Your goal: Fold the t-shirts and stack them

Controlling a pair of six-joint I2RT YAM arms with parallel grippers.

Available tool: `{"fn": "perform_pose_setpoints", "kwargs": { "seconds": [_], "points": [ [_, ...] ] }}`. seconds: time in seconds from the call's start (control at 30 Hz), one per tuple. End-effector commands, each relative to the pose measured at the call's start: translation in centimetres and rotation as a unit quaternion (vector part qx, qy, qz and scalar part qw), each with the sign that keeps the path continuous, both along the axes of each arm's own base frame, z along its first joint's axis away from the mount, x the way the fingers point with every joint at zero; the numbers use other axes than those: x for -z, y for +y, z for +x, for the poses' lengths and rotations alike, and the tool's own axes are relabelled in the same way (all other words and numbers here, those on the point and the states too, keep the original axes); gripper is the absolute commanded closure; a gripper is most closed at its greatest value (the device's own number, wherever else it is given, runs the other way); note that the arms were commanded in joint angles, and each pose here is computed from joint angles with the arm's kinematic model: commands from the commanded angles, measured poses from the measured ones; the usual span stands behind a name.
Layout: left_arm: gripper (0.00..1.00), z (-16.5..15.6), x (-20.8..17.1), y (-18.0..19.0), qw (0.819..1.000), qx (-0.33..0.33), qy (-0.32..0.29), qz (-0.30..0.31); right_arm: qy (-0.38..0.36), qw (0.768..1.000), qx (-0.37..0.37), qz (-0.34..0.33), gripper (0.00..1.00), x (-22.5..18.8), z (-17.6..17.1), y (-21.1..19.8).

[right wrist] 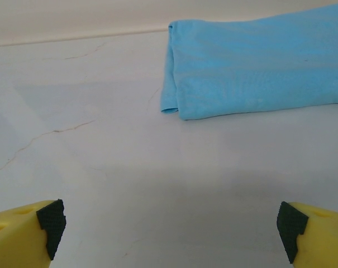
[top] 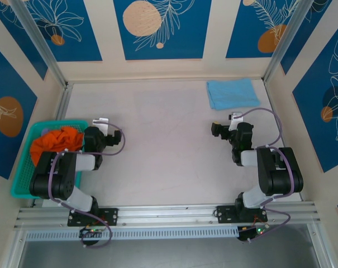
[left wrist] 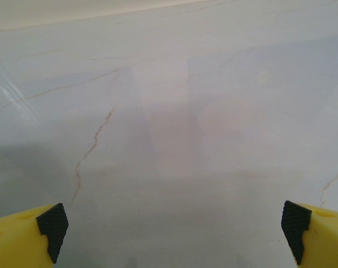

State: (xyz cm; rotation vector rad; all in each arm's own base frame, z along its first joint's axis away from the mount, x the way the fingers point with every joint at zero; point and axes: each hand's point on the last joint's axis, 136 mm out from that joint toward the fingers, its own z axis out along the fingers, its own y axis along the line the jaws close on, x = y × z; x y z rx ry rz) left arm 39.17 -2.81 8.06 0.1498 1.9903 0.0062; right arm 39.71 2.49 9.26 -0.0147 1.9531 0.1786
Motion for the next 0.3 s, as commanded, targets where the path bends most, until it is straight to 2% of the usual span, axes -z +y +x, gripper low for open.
{"fn": "perform_pose_setpoints", "kwargs": {
  "seconds": [0.0,0.27],
  "points": [
    [0.00,0.42,-0.69,-0.04,1.000,0.003,-0.016,-0.006,-0.003,1.000,0.006,-0.001,0.01,-0.13,-0.09,-0.14],
    [0.00,0.39,-0.68,-0.01,1.000,0.003,-0.016,-0.005,-0.001,1.000,-0.001,0.005,0.01,-0.13,-0.09,-0.07]
  ]
}}
